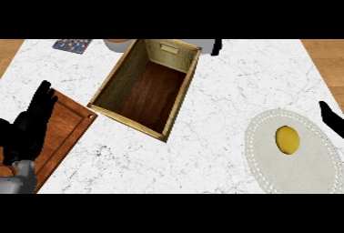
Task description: Pick the lemon from the placemat and place it in the basket
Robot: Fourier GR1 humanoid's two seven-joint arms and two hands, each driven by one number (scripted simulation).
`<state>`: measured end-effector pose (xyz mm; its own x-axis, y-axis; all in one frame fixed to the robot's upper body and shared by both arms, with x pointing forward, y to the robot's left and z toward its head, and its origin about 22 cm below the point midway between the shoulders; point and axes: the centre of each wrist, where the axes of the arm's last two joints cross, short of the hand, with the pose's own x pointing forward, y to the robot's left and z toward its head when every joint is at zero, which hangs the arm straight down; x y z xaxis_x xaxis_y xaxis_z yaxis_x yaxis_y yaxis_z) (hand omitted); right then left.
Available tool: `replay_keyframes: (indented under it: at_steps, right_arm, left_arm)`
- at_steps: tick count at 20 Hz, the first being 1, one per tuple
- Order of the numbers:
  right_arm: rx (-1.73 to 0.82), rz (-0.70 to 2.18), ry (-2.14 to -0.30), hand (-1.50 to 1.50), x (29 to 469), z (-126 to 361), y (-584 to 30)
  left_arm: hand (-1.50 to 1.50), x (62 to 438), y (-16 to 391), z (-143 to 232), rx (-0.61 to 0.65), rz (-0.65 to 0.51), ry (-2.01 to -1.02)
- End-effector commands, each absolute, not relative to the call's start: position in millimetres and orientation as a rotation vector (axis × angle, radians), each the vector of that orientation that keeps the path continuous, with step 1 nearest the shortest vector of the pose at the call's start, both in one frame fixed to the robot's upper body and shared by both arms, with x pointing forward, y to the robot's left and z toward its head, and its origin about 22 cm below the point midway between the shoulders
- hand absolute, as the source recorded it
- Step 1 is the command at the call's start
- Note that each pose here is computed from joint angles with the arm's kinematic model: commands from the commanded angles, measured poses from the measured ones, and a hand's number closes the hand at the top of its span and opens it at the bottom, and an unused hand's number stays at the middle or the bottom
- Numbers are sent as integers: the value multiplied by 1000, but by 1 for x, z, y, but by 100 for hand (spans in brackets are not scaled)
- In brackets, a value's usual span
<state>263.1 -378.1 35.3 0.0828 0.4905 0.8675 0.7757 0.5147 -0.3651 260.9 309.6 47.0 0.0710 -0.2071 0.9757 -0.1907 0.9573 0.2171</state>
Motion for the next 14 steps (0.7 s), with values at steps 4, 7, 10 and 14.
replay_keyframes:
  at_steps: [4, 7, 10, 14]
  right_arm:
    - [-1432, -359, -1226, -150, 242, 42, -408]
    - [-1300, -122, -1017, -150, 227, 46, -416]
    - [-1146, 56, -823, -150, 222, 43, -407]
    - [-1017, 159, -713, -150, 224, 85, -383]
  left_arm:
    - [0, 272, 304, 61, 310, -8, -1511]
    - [0, 275, 305, 61, 337, -9, -1516]
    - [0, 274, 303, 54, 311, -15, -1511]
    - [0, 271, 293, 45, 297, -18, -1501]
